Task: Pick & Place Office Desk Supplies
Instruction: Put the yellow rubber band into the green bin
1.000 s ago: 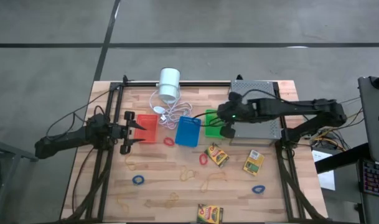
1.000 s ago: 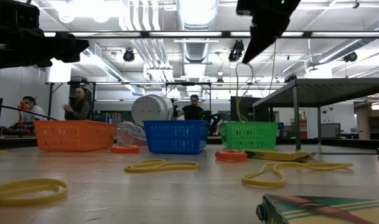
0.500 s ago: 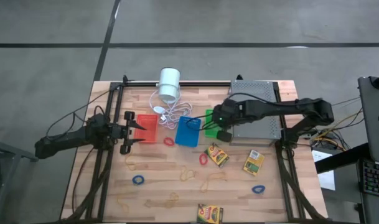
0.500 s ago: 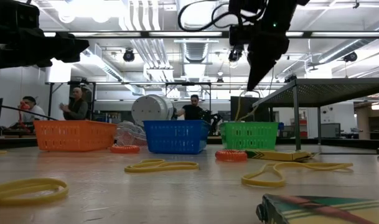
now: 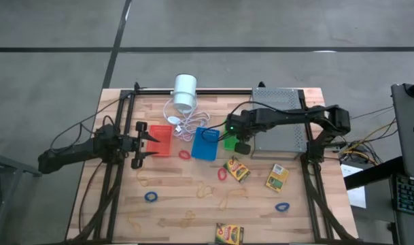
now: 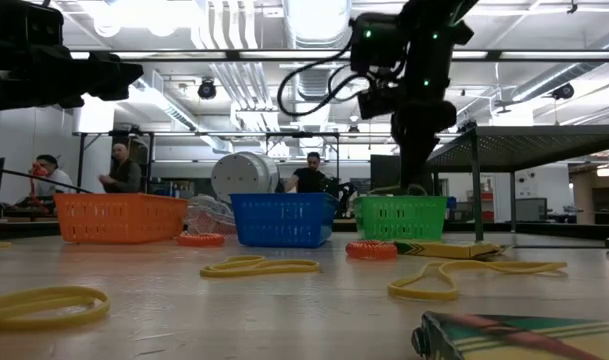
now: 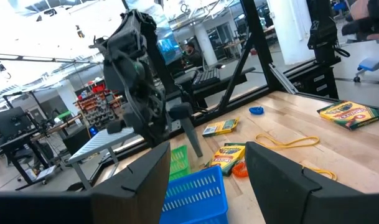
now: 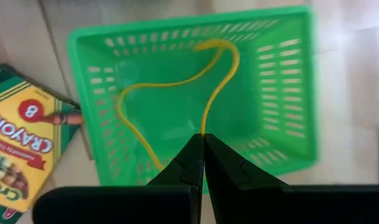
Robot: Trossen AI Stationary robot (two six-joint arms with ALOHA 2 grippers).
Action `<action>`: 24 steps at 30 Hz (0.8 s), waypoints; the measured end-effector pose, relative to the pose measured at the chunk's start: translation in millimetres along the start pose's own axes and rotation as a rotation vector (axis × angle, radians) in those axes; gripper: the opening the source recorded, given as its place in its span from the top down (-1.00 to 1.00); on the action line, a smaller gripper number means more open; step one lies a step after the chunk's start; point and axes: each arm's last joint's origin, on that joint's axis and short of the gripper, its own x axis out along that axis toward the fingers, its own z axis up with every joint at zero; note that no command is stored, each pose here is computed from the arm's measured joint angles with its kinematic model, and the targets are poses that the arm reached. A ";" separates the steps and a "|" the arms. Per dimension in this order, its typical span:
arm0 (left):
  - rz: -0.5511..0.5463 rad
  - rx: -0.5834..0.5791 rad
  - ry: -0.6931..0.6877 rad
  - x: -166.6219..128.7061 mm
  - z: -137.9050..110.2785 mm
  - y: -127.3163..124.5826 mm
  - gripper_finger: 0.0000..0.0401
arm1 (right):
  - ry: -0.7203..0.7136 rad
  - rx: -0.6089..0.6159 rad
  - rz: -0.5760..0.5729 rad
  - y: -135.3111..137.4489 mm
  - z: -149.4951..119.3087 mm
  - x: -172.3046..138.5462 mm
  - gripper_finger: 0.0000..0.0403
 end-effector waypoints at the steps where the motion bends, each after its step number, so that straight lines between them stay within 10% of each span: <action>1: 0.000 0.000 0.000 0.0 0.0 0.0 -0.04 | 0.009 0.000 0.009 0.2 0.7 3.6 0.96; 24: 0.000 0.000 0.000 0.0 0.0 0.0 -0.04 | 0.002 0.097 0.087 0.8 5.1 9.3 0.81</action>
